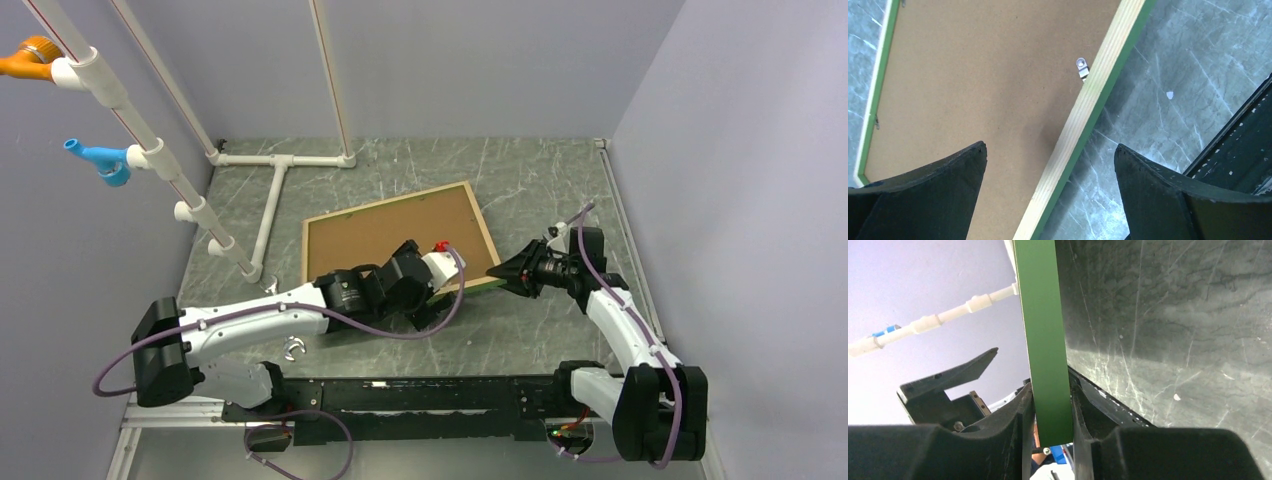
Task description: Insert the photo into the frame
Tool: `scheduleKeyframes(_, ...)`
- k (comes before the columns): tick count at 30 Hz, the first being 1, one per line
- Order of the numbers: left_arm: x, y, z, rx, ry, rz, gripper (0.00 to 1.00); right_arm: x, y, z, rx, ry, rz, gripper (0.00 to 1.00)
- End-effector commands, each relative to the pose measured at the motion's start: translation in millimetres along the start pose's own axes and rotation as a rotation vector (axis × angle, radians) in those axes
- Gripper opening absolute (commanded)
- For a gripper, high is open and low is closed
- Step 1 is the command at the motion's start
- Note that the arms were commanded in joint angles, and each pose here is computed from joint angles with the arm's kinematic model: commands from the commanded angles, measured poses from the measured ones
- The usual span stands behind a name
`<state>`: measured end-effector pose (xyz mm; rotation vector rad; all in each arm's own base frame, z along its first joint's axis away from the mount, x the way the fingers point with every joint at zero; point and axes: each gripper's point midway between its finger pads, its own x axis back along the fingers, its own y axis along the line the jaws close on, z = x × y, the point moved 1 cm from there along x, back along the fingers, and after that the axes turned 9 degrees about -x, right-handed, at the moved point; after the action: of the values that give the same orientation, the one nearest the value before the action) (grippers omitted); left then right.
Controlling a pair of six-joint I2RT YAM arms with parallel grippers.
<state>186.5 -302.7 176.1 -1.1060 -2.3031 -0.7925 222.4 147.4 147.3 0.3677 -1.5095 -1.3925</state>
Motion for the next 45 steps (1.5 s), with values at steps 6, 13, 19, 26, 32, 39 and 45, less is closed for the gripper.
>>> scheduleKeyframes(6,7.7,1.2,-11.3,-0.159,-0.01,-0.164,0.94,15.2,44.3,-6.1,-0.079,-0.08,-0.086,0.0)
scheduleKeyframes(13,0.5,-1.9,-13.6,-0.292,0.049,-0.271,0.83,19.7,58.1,-2.5,-0.113,-0.069,-0.139,0.0)
scheduleKeyframes(19,-6.7,-0.7,-15.5,-0.403,0.124,-0.391,0.75,19.1,60.2,-4.1,-0.111,-0.066,-0.153,0.0)
scheduleKeyframes(26,-8.1,-3.6,-17.2,-0.469,0.156,-0.432,0.69,16.5,55.8,-6.1,-0.114,-0.069,-0.148,0.0)
scheduleKeyframes(32,-9.1,-6.1,-15.7,-0.514,0.182,-0.435,0.48,14.7,52.4,-6.7,-0.114,-0.066,-0.147,0.0)
scheduleKeyframes(39,-13.4,-11.4,-15.6,-0.537,0.197,-0.435,0.19,13.5,50.9,-6.3,-0.121,-0.058,-0.154,0.0)
scheduleKeyframes(45,-16.5,-13.1,-13.9,-0.542,0.205,-0.433,0.0,14.0,51.2,-4.5,-0.114,-0.051,-0.16,0.0)
